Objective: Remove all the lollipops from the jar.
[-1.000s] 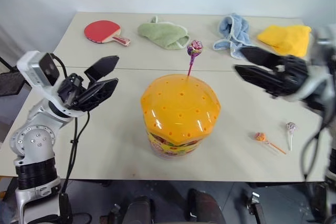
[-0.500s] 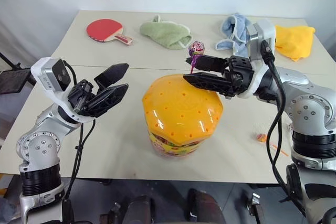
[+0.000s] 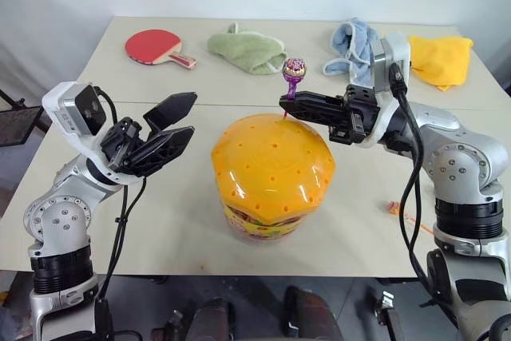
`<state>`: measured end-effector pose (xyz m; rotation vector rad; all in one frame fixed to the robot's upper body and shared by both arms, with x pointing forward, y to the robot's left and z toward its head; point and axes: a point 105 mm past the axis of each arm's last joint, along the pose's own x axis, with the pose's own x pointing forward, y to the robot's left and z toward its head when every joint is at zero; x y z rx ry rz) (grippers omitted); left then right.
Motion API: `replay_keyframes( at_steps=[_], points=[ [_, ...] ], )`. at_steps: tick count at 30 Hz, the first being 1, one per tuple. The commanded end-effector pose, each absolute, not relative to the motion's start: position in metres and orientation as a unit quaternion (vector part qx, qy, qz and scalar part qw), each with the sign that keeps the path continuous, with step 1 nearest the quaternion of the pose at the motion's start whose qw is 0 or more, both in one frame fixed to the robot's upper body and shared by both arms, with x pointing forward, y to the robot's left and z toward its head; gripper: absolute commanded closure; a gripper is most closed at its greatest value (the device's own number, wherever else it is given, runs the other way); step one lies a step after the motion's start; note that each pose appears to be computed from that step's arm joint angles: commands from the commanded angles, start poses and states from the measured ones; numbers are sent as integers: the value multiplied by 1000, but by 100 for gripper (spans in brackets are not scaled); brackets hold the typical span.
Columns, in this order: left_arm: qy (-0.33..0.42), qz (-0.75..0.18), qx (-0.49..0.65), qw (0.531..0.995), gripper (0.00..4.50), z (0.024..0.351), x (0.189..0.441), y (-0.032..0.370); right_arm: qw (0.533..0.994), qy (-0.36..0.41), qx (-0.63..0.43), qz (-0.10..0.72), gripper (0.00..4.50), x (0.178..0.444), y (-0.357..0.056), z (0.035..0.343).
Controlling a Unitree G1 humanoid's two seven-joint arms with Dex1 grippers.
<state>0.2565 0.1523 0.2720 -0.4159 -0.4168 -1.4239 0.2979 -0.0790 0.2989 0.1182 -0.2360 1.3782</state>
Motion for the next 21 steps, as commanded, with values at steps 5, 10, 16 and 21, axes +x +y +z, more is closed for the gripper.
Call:
replay_keyframes(
  at_steps=[5, 10, 16, 21],
  points=[
    [-199, -713, -145, 657, 0, 287, 233, 144, 813, -177, 52, 552, 448, 278, -164, 352],
    [-166, -734, -97, 651, 0, 287, 228, 152, 907, 26, -34, 419, 448, 279, -230, 304],
    [-127, -751, -43, 646, 0, 280, 232, 163, 920, 298, -137, 213, 448, 262, -327, 192],
    [-127, -744, -32, 655, 0, 276, 238, 166, 917, 318, -134, 199, 427, 260, -339, 141]
  ],
)
